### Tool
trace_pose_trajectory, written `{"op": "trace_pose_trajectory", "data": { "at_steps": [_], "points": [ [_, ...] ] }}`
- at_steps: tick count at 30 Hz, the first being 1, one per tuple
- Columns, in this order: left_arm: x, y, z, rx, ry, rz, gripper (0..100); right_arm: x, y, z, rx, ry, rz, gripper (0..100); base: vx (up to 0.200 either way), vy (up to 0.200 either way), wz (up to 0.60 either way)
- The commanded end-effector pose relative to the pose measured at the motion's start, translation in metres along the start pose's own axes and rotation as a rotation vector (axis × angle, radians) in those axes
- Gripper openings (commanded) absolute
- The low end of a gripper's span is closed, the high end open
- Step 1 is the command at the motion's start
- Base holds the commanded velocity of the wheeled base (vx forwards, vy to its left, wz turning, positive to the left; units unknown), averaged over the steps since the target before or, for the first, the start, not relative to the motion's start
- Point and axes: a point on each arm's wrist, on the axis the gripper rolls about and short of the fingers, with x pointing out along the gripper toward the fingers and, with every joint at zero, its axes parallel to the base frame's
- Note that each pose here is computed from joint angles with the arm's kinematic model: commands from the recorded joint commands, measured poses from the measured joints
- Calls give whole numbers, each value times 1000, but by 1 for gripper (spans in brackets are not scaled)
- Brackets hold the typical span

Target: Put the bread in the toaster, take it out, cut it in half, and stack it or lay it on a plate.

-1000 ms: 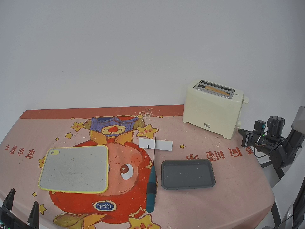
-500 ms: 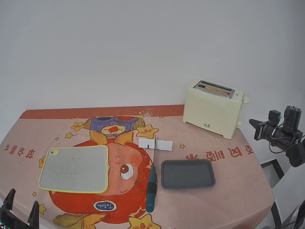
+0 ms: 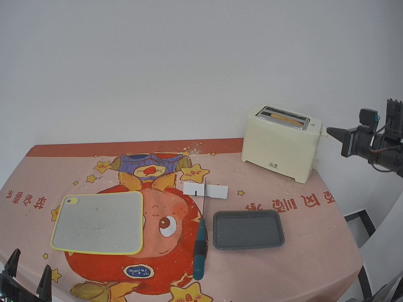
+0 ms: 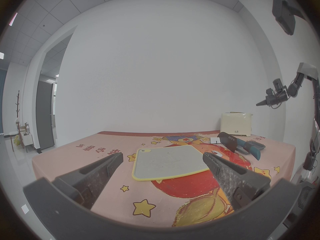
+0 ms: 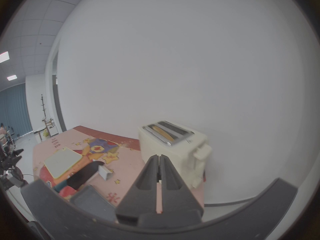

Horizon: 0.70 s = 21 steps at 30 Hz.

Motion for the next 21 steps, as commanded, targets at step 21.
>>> {"op": "trace_pose_trajectory", "data": {
  "at_steps": [21],
  "points": [
    [1,0,-5,0,17,0,100,101,-2,15,-129,58,-46,0,0,0,0]
  ]
}}
